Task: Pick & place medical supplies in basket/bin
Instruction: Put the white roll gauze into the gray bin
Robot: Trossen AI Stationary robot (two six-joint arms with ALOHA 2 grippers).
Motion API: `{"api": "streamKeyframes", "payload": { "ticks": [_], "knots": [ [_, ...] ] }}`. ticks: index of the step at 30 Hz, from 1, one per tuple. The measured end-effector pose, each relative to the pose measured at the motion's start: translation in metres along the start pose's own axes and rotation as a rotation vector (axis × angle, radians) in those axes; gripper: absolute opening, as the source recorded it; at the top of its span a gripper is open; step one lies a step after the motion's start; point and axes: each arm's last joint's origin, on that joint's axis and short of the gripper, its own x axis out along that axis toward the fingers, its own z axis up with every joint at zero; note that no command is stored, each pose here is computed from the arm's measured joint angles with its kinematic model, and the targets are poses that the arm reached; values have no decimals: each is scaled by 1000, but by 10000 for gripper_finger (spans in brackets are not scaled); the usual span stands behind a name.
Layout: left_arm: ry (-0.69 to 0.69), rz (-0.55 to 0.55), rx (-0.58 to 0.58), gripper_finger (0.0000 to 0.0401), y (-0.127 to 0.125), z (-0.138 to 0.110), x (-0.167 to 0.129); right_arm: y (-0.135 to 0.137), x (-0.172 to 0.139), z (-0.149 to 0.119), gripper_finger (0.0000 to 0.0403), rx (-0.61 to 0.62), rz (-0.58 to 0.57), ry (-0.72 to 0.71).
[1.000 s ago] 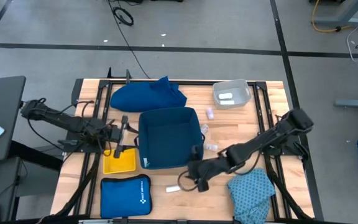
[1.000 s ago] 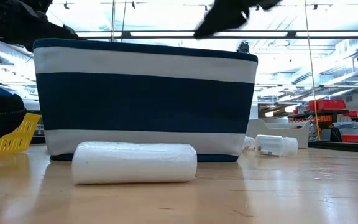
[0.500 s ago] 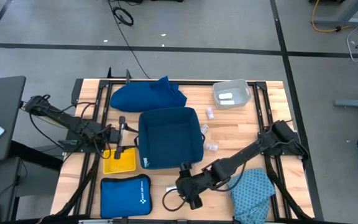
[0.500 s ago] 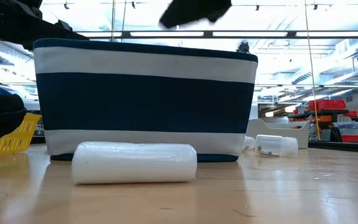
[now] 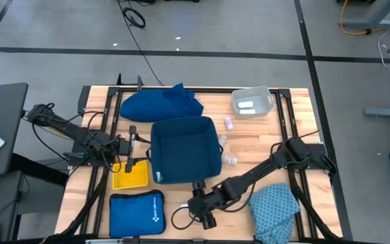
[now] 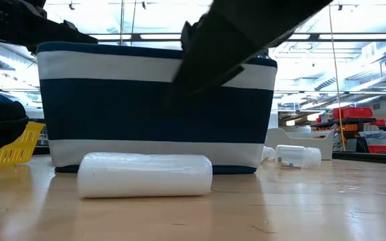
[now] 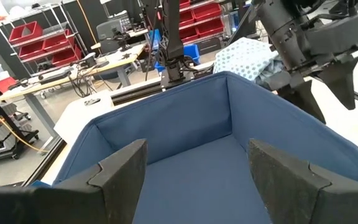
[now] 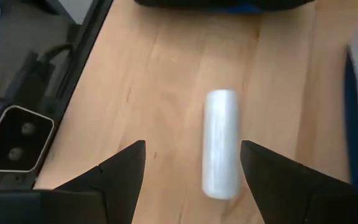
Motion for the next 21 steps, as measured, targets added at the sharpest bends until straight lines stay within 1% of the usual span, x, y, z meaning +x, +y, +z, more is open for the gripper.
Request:
{"api": "streamKeyframes", "payload": {
  "ticks": [7,9,11,17,21],
  "knots": [
    [0,13,3,280,0,-2,0,-9,15,-4,270,10,-4,14],
    [1,13,4,280,0,-2,0,-10,18,-8,270,1,-9,42],
    [-3,13,1,280,0,-1,0,-12,23,-8,270,0,-9,27],
    [-3,14,3,280,-1,-1,1,-14,28,-12,270,-1,-16,54],
    [-2,14,4,280,-1,-2,1,-15,37,-17,268,-2,-14,70]
  ]
}}
